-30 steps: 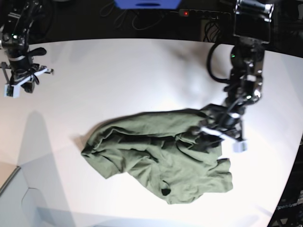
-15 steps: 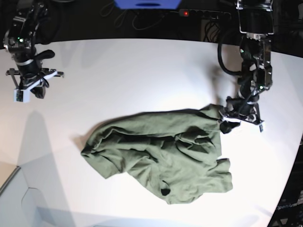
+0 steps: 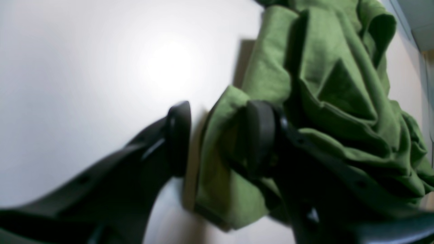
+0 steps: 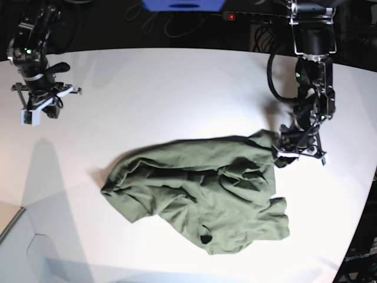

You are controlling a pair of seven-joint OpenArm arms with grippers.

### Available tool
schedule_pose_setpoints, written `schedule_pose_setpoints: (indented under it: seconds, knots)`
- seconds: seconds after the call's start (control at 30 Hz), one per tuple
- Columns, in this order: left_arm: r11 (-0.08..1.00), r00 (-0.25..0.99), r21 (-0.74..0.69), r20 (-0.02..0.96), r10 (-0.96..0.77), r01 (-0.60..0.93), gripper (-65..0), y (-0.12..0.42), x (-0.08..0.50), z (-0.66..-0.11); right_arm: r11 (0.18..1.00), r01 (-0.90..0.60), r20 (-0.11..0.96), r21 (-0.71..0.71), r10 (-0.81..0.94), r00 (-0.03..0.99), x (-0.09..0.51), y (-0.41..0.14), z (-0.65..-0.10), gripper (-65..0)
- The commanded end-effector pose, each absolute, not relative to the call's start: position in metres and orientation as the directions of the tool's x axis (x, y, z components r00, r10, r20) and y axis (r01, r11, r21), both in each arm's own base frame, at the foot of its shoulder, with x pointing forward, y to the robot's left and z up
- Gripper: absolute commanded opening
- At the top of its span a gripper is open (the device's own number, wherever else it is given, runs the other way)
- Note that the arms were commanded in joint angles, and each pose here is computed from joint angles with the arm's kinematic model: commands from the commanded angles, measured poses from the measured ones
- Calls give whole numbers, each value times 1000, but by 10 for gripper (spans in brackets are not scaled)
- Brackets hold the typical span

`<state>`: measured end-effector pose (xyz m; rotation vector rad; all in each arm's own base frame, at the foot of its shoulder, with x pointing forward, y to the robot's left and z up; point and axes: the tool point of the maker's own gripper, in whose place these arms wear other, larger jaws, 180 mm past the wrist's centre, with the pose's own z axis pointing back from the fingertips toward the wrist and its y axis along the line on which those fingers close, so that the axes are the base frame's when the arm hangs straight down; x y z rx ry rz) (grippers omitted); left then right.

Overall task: Layout the t-shirt on the table in an organized manner, then fold the t-shirt properly
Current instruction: 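Grasp a t-shirt edge with the left gripper and pull it outward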

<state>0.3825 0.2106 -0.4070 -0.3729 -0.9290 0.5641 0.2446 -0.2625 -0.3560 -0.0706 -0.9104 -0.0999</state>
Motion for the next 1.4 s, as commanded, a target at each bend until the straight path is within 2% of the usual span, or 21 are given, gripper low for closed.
schedule_pose_setpoints:
  seconds: [0.0,0.13,0.4,0.43,0.5,0.57,0.6,0.73,0.83,1.07,1.2,1.3,1.37]
  knots:
    - [799,428,-540,677,599,-265,-390,215,396,-388,994,109,819,-28,-40,572,251,-265,-344,-650]
    - [797,421,-545,679,601,-259,-393,215,401,-384,994,106,820,-38,-30,572,251,-268,-343,-650]
    - [778,463,-537,627,627,-326,-399,221,398,-415,994,107,828,-37,-29,559,258,-268,-338,-650]
    - [778,464,-537,626,626,-326,-416,221,398,-415,994,107,828,-37,-29,559,258,-268,-338,-650]
    - [778,464,-537,626,626,-326,-491,221,398,-415,994,107,829,-36,-29,558,258,-268,-338,-650]
    - [777,465,-538,625,627,-326,-612,220,398,-415,994,106,837,-35,-29,547,263,-267,-334,-650]
    - [777,466,-538,624,627,-326,-650,220,397,-416,994,106,839,-34,-29,543,265,-267,-333,-650]
    - [773,468,-544,617,632,-326,-650,218,397,-416,994,106,840,-34,-29,542,265,-267,-333,-650]
    - [782,440,-552,649,620,-288,-647,217,399,-397,994,106,840,-34,-29,542,265,-267,-333,-650]
    - [838,271,-542,799,537,-63,-647,193,390,-287,994,107,849,-31,-30,527,271,-267,-328,-650]
    - [858,188,-511,848,495,48,-647,176,371,-235,993,111,844,-27,-37,536,271,-269,-333,-650]
    - [879,174,-470,875,453,78,-647,175,353,-221,993,113,847,-24,-40,529,276,-270,-332,-650]
    - [896,179,-441,886,428,43,-647,192,340,-226,993,108,854,-42,-20,521,280,-275,-326,-650]
